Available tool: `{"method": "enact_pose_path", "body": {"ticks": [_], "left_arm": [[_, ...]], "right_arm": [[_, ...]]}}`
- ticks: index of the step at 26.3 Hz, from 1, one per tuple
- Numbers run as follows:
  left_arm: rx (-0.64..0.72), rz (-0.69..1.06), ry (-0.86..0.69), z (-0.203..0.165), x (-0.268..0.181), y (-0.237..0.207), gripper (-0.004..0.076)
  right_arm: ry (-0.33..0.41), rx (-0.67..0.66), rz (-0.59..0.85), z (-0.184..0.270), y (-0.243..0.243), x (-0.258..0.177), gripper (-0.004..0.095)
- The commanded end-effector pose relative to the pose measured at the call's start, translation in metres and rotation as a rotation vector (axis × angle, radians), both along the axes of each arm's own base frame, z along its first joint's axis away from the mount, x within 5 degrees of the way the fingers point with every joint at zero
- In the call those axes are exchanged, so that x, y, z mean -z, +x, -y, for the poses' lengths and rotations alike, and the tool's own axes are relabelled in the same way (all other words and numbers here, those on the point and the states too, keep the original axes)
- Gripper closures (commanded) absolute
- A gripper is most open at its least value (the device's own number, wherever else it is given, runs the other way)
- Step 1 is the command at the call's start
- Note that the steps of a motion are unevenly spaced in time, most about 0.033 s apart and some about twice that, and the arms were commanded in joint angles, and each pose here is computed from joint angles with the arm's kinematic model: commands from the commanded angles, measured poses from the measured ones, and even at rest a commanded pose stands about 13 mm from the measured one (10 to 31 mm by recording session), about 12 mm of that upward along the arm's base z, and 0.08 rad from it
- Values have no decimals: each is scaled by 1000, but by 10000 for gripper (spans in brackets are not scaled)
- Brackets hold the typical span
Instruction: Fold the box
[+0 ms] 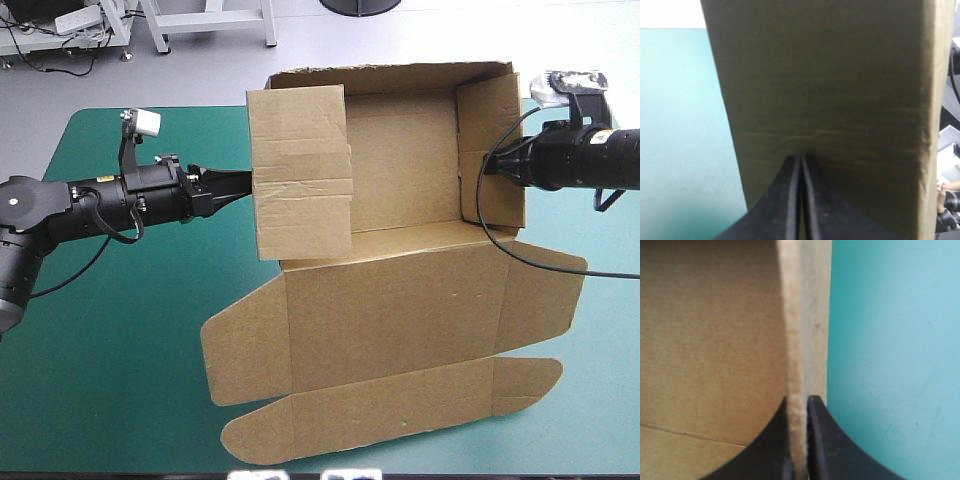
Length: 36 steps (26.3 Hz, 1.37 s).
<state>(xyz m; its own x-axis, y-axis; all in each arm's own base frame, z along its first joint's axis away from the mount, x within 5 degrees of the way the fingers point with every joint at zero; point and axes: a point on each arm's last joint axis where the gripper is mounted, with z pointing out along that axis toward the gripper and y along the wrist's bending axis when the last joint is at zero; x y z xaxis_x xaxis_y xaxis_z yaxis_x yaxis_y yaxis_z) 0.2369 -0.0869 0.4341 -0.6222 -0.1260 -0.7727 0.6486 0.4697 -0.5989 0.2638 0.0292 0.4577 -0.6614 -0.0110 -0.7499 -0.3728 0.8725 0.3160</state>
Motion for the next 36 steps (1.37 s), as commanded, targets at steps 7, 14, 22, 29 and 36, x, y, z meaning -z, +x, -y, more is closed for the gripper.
{"method": "enact_pose_path", "body": {"ticks": [7, 14, 22, 29, 36], "left_arm": [[95, 79, -108, 6, -24, -18, 601], [91, 59, -92, 5, -22, -18, 234], [2, 13, 22, 0, -12, -11, 237], [-24, 36, 27, -1, -16, -10, 237], [-24, 37, 22, -1, -17, -10, 237]], "right_arm": [[26, -26, 50, -14, 2, -9, 925], [4, -32, 46, -34, 14, 0, 925], [1, -26, 35, -46, 22, 6, 925], [-12, -1, 25, -48, 29, 12, 925], [-22, 10, 30, -47, 31, 12, 925]]}}
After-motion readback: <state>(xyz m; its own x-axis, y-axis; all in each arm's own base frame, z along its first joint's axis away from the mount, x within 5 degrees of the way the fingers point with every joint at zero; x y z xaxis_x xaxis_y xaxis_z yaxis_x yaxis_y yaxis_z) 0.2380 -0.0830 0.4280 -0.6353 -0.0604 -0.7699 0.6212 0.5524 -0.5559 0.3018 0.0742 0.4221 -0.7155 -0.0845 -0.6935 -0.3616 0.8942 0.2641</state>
